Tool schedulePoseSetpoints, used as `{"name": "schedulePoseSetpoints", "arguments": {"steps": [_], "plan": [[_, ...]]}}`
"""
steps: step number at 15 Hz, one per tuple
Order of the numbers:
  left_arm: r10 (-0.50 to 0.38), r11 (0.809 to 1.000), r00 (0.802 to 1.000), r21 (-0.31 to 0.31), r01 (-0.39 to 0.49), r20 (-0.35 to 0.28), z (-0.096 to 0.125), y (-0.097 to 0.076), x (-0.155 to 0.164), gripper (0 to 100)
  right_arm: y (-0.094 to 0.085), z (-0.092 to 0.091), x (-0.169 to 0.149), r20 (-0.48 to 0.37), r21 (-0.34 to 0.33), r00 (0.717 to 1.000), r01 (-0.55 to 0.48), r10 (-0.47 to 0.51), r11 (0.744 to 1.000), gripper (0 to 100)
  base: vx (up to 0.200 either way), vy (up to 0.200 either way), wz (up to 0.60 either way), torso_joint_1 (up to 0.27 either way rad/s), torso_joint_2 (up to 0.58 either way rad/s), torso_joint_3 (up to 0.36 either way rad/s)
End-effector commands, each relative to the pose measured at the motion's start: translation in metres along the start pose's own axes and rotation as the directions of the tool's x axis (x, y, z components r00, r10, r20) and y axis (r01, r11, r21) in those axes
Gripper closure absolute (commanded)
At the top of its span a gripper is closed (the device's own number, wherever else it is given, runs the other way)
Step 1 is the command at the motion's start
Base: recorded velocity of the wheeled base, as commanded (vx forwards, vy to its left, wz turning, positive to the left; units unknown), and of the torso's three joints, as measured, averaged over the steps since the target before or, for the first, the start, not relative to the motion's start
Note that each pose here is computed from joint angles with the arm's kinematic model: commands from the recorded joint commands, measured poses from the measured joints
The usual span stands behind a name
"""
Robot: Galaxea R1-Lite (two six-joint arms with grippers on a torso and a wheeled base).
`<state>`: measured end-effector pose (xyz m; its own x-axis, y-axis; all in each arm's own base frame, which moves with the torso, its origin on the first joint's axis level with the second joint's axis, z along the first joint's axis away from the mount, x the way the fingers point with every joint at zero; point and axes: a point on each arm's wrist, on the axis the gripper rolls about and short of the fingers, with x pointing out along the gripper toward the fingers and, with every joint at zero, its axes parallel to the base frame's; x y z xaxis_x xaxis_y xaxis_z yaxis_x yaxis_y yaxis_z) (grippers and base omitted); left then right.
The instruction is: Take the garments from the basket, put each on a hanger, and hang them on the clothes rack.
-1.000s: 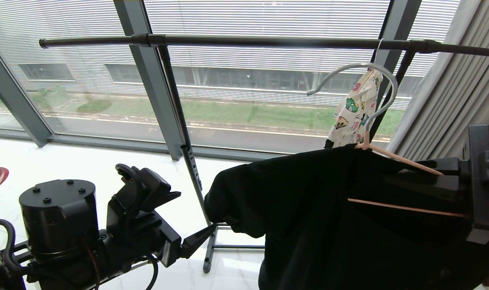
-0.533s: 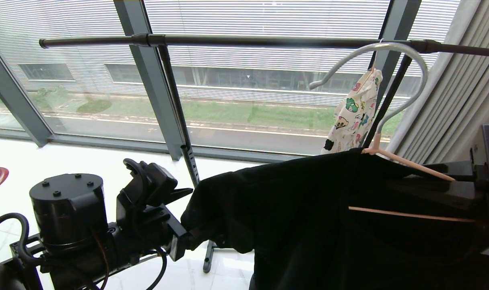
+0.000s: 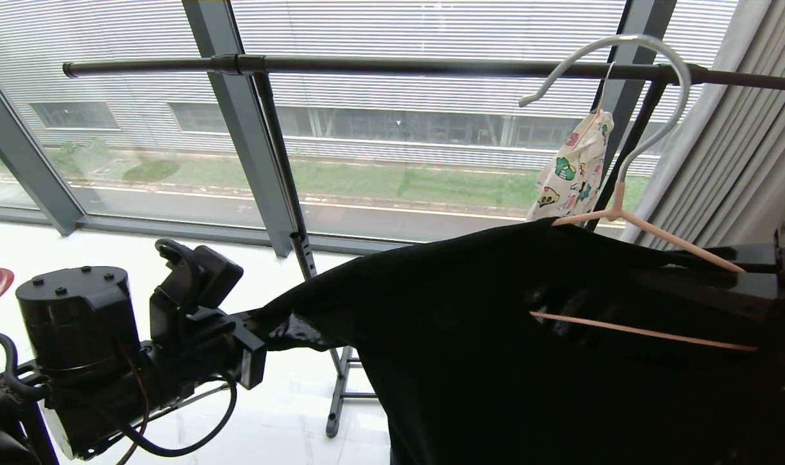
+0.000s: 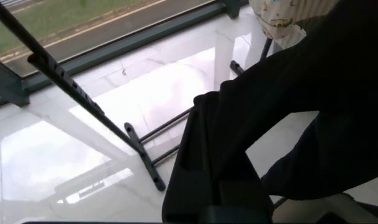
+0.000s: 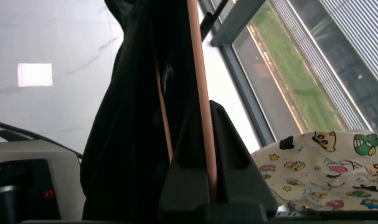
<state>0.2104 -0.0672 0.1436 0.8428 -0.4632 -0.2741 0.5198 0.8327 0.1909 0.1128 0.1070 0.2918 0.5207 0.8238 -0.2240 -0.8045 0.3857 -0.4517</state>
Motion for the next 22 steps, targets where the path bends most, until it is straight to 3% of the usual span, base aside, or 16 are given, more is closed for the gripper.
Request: {"name": "schedulePoseSetpoints", "arguments": {"steps": [1, 7, 8, 12, 15, 18, 22], "plan": [[0.088, 0.996, 0.996, -0.021, -0.088, -0.01, -0.003, 0.019, -0.006, 100, -0.002, 0.0, -0.004, 0.004, 0.002, 1.0, 0.019, -0.019, 1.0, 100, 0.0, 0.0, 0.0, 0.0, 0.0, 0.0], [0.068, 0.998, 0.998, -0.014, -0.068, -0.005, -0.002, 0.014, -0.005, 100, -0.003, 0.002, -0.005, 0.009, 0.005, 1.0, 0.029, -0.029, 1.0, 100, 0.0, 0.0, 0.0, 0.0, 0.0, 0.0], [0.068, 0.998, 0.998, -0.013, -0.068, -0.004, -0.002, 0.014, -0.005, 0, -0.003, 0.002, -0.005, 0.009, 0.007, 1.0, 0.029, -0.029, 1.0, 100, 0.0, 0.0, 0.0, 0.0, 0.0, 0.0], [0.08, 0.997, 0.997, -0.012, -0.08, 0.012, 0.001, 0.015, -0.009, 0, -0.007, 0.002, -0.003, 0.015, 0.068, 0.998, 0.053, -0.054, 0.996, 100, 0.0, 0.0, 0.0, 0.0, 0.0, 0.0], [0.167, 0.986, 0.986, -0.01, -0.167, -0.002, 0.003, 0.016, -0.012, 0, -0.016, 0.001, 0.013, 0.003, 0.178, 0.99, 0.138, -0.141, 0.974, 100, 0.0, 0.0, 0.0, 0.0, 0.0, 0.0], [0.239, 0.971, 0.971, -0.008, -0.239, -0.005, 0.005, 0.018, -0.014, 0, -0.029, -0.004, 0.051, -0.01, 0.287, 0.968, 0.245, -0.253, 0.926, 100, 0.0, 0.0, 0.0, 0.0, 0.0, 0.0], [0.301, 0.953, 0.953, 0.027, -0.301, -0.007, 0.007, 0.019, -0.018, 0, -0.047, -0.002, 0.085, -0.013, 0.36, 0.929, 0.35, -0.37, 0.865, 100, 0.0, 0.0, 0.0, 0.0, 0.0, 0.0]]}}
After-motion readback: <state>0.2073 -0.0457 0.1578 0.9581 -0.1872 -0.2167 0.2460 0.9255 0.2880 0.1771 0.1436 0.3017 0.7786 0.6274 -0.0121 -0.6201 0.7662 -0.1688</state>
